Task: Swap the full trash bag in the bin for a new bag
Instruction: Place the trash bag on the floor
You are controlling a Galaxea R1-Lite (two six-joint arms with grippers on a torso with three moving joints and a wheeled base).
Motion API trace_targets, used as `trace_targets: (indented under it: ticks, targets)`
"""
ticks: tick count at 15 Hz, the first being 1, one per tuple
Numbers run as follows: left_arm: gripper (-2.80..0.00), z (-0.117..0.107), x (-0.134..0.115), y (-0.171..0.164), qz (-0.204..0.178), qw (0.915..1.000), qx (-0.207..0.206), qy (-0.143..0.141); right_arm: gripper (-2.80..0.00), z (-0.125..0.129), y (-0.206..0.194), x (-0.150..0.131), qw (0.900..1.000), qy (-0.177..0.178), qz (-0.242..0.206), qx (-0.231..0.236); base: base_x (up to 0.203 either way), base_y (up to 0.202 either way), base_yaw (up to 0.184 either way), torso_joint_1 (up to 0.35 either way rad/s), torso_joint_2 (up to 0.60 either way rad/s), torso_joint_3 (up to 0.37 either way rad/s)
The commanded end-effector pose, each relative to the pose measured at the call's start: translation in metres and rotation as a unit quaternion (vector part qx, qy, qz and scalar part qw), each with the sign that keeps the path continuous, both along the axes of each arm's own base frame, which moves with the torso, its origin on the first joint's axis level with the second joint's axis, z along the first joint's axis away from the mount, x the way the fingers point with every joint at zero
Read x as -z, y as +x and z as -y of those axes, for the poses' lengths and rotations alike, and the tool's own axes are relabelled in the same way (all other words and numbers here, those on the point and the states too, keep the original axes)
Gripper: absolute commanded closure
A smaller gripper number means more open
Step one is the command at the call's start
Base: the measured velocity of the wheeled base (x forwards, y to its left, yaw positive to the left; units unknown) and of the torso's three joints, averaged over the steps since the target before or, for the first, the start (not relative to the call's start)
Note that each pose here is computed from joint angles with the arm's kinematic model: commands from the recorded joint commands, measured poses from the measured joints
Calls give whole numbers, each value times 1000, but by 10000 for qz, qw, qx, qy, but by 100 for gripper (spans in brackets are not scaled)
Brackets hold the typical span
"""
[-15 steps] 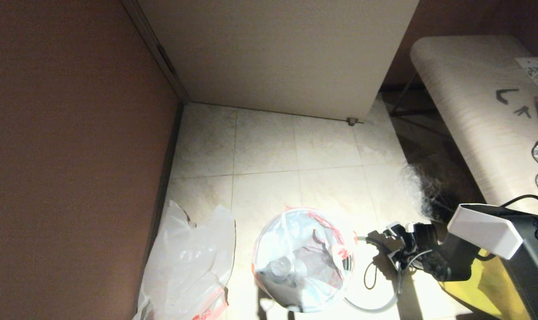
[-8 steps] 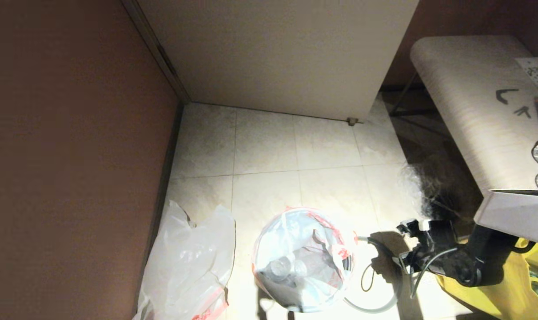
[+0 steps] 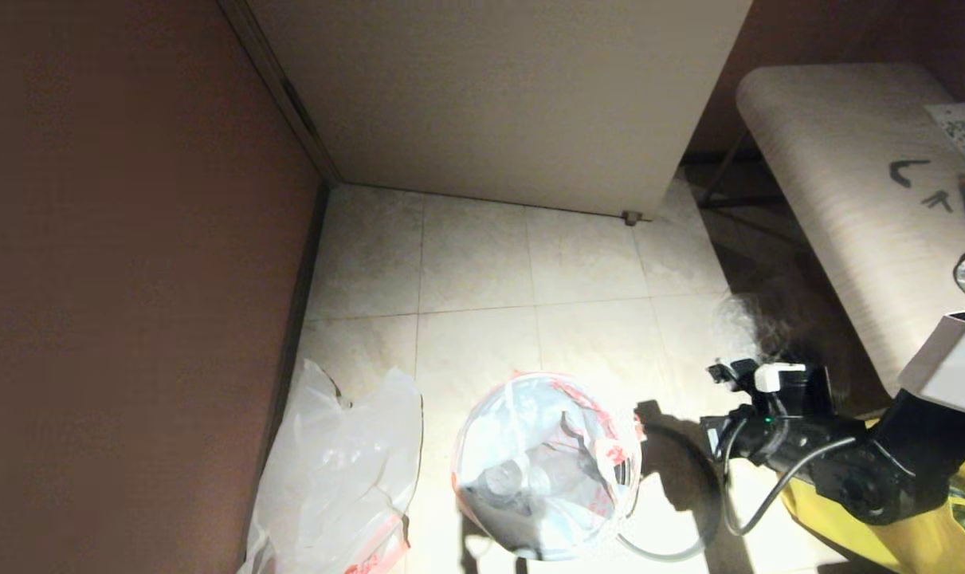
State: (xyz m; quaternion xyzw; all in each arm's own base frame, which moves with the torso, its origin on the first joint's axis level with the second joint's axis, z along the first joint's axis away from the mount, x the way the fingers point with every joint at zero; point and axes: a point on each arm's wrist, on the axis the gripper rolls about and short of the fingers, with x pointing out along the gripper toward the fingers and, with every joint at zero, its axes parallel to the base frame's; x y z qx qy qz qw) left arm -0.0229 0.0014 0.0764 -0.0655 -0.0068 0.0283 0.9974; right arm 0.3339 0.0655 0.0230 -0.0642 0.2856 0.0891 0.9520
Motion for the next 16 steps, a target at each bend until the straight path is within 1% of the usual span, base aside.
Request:
trace_targets:
  ticks: [1, 2, 4, 6, 9, 13, 14, 16]
  targets:
    - [0, 0, 0, 0, -3, 10000, -4, -5, 0, -25, -7, -18, 9990, 42, 286, -332, 0, 0, 0, 0, 0, 0]
    - [0, 0, 0, 0, -3, 10000, -4, -5, -280, -35, -9, -20, 9986, 5, 336, -400, 0, 0, 0, 0, 0, 0]
    - [0, 0, 0, 0, -3, 10000, -4, -5, -280, -47, -7, -24, 9980, -31, 451, -452, 0, 0, 0, 0, 0, 0]
    - [0, 0, 0, 0, -3, 10000, -4, -5, -280, -56, -8, -23, 9973, -41, 457, -572, 0, 0, 0, 0, 0, 0]
    - [0, 0, 0, 0, -3, 10000, -4, -5, -280, -67, -2, -9, 9978, -263, 357, -483, 0, 0, 0, 0, 0, 0]
    - [0, 0, 0, 0, -3, 10000, -4, -5, -280, -64, 12, 13, 9975, -524, 231, -415, 0, 0, 0, 0, 0, 0]
    - [0, 0, 0, 0, -3, 10000, -4, -5, -280, -62, 13, 17, 9962, -720, 248, -418, 0, 0, 0, 0, 0, 0]
    - [0, 0, 0, 0, -3, 10000, -4, -5, -280, -62, 17, 27, 9946, -875, 324, -446, 0, 0, 0, 0, 0, 0]
